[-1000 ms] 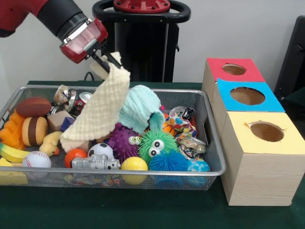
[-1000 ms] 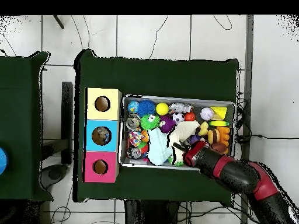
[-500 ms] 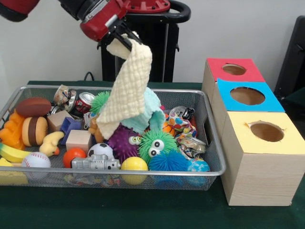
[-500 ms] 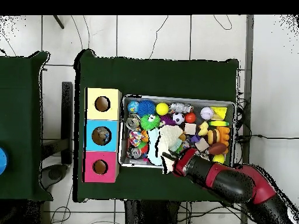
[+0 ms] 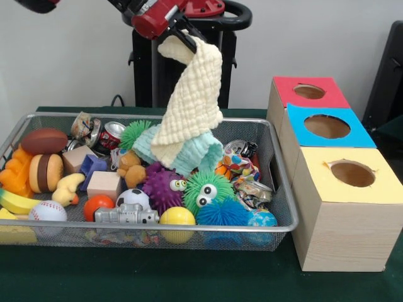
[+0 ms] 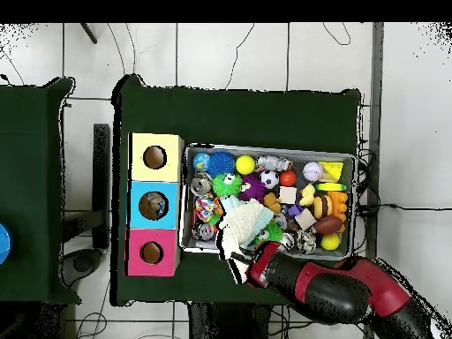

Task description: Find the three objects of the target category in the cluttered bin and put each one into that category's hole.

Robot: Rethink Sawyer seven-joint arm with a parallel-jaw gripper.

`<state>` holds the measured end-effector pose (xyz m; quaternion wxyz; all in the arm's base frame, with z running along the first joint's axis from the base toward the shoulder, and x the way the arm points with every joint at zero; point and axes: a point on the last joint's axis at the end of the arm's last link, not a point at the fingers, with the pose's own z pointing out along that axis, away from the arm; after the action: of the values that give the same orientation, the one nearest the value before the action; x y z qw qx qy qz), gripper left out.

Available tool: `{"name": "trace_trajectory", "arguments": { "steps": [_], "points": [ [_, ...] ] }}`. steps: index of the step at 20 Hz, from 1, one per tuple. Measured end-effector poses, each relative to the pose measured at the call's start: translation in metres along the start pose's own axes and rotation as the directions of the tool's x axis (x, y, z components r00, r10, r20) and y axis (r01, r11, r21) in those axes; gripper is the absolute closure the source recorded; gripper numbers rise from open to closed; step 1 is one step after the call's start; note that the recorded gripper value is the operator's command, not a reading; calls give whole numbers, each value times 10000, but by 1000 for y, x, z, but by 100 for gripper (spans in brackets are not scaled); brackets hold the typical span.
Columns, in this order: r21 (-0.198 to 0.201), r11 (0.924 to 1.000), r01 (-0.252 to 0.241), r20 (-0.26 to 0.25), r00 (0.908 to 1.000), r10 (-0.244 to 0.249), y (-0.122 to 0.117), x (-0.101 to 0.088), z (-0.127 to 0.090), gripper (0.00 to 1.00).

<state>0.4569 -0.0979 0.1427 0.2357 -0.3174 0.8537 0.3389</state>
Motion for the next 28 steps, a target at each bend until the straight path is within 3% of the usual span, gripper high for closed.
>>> {"name": "trace_trajectory", "arguments": {
  "steps": [17,28],
  "points": [
    [-299,9987,409,-961,9944,-436,14,-8,30,100],
    [-169,9989,429,-1201,9918,-446,13,-6,28,100]
  ]
}}
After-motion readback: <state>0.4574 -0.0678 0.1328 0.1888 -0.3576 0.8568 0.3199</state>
